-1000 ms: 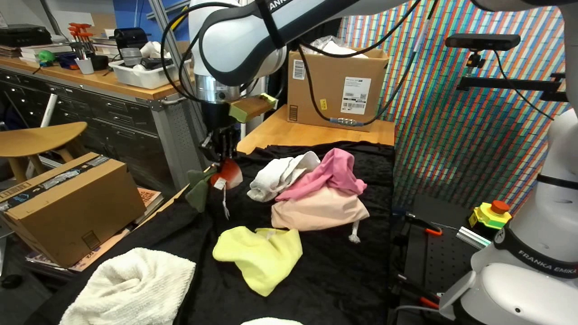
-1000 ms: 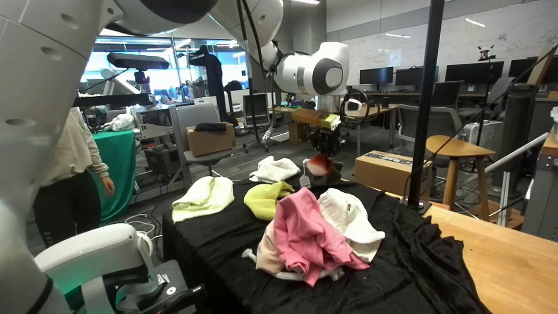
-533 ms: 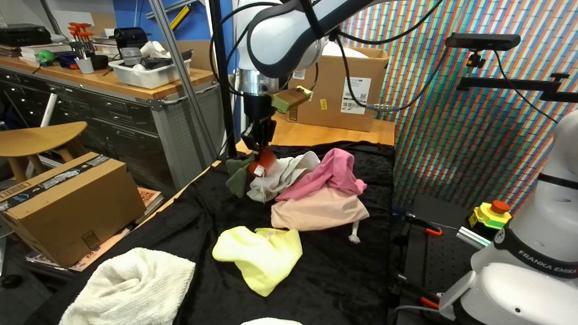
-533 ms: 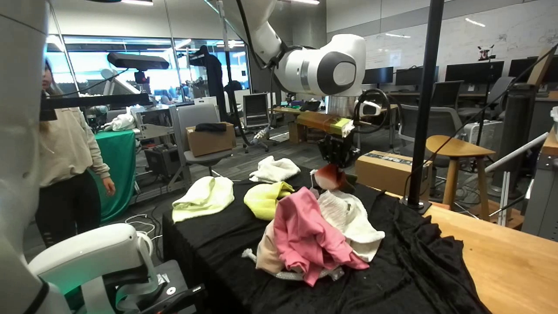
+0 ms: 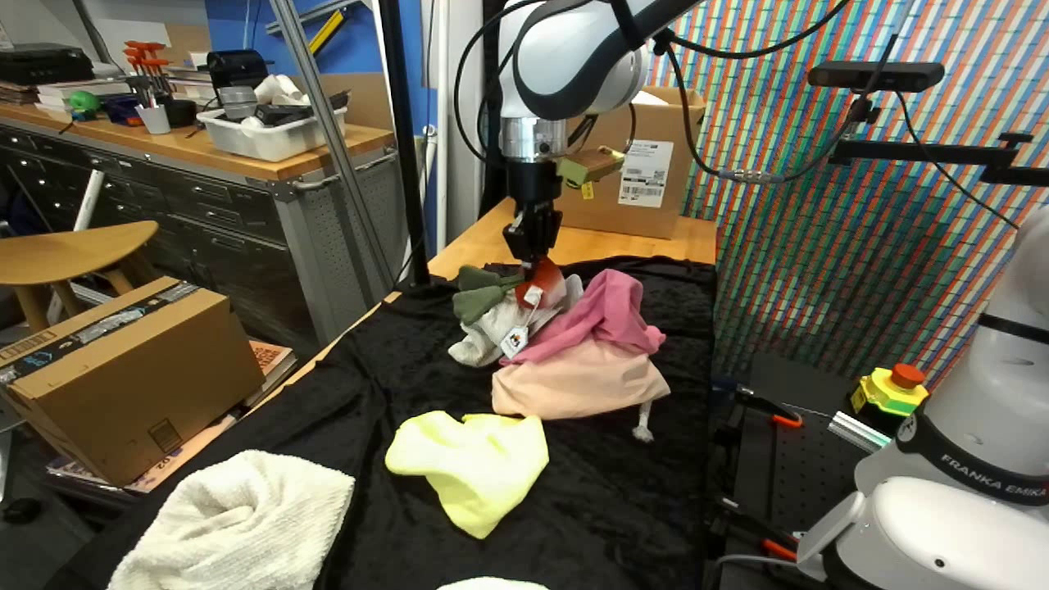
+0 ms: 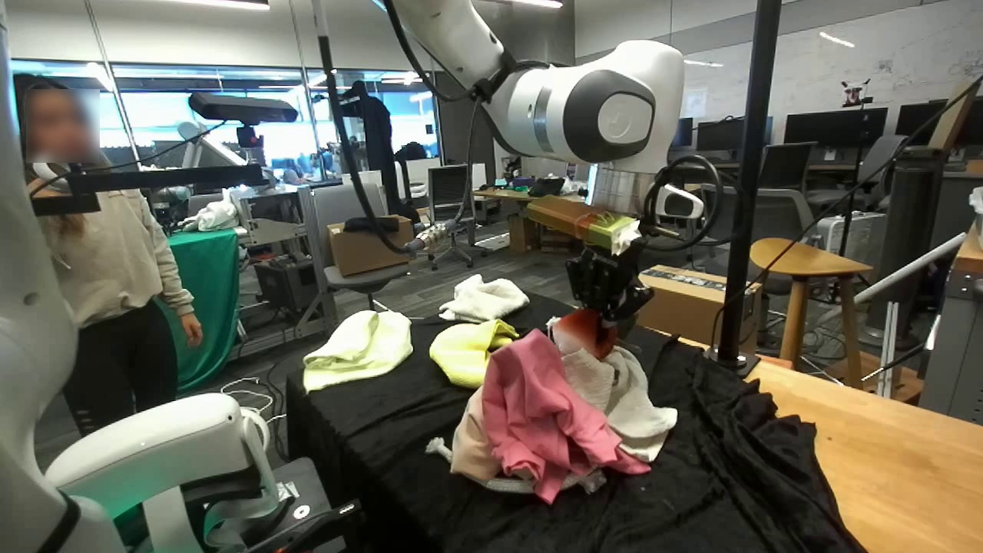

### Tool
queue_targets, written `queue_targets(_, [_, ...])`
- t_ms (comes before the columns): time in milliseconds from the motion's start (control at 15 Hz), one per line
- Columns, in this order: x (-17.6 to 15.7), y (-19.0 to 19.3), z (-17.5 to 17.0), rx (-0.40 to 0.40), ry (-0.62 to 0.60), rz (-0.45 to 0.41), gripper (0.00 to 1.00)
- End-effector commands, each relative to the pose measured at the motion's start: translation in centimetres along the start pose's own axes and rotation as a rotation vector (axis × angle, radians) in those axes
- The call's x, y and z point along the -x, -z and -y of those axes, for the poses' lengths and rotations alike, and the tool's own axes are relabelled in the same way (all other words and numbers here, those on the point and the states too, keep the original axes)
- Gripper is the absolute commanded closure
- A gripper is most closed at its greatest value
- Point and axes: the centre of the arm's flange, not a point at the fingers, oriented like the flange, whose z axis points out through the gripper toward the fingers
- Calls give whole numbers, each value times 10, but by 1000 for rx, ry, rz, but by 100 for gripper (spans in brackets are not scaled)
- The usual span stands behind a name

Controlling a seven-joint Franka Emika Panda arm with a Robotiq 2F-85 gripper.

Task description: Put the things on one heap

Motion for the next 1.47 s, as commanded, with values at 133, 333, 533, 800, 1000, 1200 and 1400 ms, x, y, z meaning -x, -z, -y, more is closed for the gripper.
queue_targets(133, [29,9,-9,-71,18,111,90])
queue_targets(333, [27,-12,-5,-69,11,156,90])
queue_targets(533, [17,-41,-1,-12,-23,118,90])
queue_targets(800, [-2,-77,-1,85,-97,22,90])
queue_targets(1000, [-5,-90,1,123,-109,17,90])
queue_targets(1200, [-3,-89,2,122,-106,33,90])
queue_targets(1400, [1,-78,4,110,-80,34,60])
